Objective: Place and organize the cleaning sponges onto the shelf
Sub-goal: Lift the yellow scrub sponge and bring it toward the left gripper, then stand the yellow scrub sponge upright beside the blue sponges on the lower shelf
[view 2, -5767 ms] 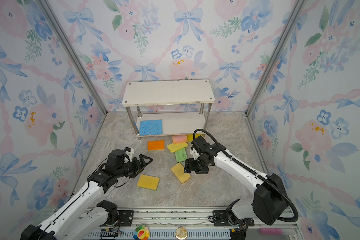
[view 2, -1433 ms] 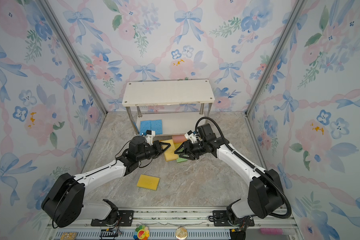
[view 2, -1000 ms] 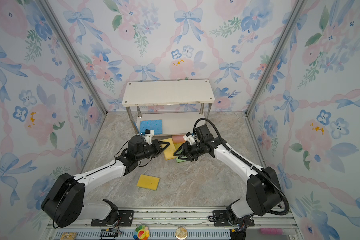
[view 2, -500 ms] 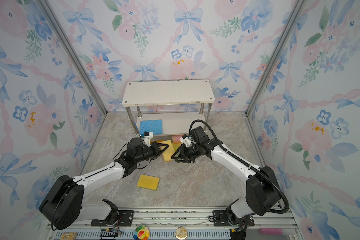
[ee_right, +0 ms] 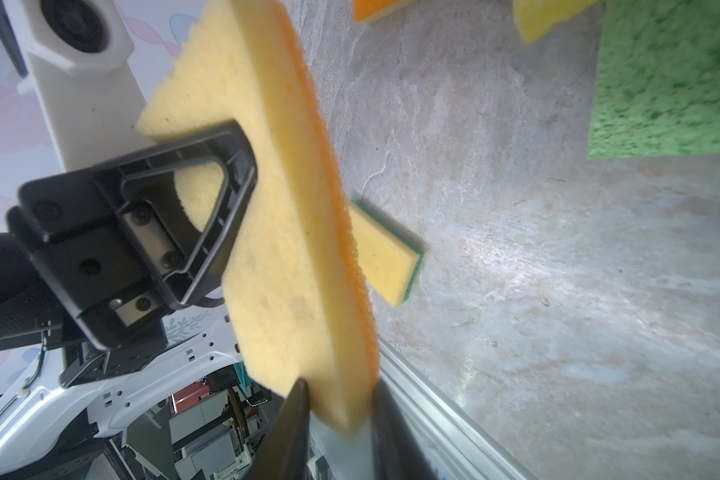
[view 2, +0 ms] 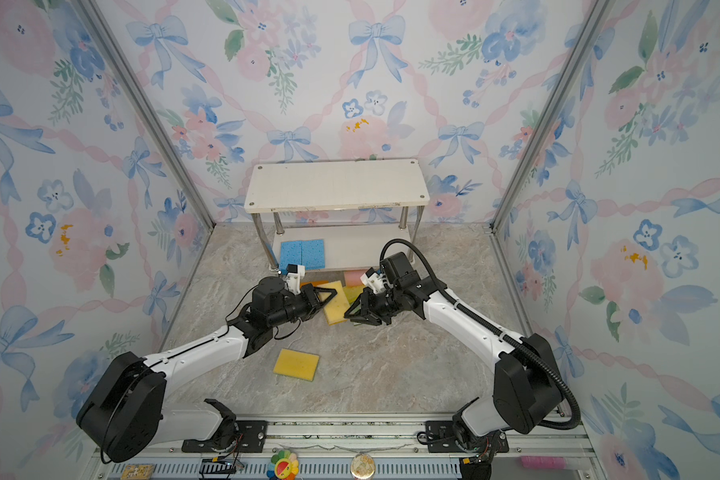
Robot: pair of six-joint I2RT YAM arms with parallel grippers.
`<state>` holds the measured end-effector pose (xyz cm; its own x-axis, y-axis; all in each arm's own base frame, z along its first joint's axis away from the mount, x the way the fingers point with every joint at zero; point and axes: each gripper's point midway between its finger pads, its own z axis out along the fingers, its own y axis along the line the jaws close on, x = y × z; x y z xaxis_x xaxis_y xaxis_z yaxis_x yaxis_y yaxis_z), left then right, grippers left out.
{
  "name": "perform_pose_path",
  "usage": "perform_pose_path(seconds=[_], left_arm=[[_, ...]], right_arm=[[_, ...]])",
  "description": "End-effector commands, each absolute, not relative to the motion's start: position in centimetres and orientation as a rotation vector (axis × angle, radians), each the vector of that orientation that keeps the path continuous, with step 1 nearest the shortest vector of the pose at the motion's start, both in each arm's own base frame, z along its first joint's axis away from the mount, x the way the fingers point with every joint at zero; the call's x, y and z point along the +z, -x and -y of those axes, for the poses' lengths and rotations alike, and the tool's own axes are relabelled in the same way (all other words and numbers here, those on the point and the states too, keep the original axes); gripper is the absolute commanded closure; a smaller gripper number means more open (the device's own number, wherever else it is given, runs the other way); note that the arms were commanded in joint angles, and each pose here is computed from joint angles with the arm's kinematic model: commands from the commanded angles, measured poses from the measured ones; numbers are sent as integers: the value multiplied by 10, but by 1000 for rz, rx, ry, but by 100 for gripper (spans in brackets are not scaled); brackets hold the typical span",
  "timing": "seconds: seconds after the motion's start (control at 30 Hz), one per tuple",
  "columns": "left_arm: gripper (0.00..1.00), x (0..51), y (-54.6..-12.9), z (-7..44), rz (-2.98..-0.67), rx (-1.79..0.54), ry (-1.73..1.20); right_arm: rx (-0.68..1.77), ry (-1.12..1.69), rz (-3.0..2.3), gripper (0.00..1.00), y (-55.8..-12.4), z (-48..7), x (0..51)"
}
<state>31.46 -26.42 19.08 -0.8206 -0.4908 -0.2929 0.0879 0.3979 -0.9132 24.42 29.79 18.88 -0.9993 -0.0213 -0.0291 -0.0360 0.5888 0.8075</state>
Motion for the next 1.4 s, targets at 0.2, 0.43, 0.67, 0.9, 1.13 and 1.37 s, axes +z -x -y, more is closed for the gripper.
perform_pose_path(seconds=[0.2,0.43,0.67,0.9,1.13,1.37], left_arm=[[100,194,-308,271,-2130,-1462,300],[12,196,-310,263,-2121,-1468,303],[2,204,-310,219,-2108,-1312,356],[2,205,-291,176,-2101,-1183,401],[2,200,-273,158,-2089,-1188,445],[2,205,-265,150,-2094,-1183,443]], right_arm=[[1405,51,-2726,95,-250,-296,198],[1316,-24,-2723,100,-259,-284,192],[1221,-191,-2638,100,-302,-281,184],[1049,-229,-2621,100,-358,-290,166],[995,-272,-2592,100,-409,-299,153],[998,-329,-2559,100,-447,-302,140]])
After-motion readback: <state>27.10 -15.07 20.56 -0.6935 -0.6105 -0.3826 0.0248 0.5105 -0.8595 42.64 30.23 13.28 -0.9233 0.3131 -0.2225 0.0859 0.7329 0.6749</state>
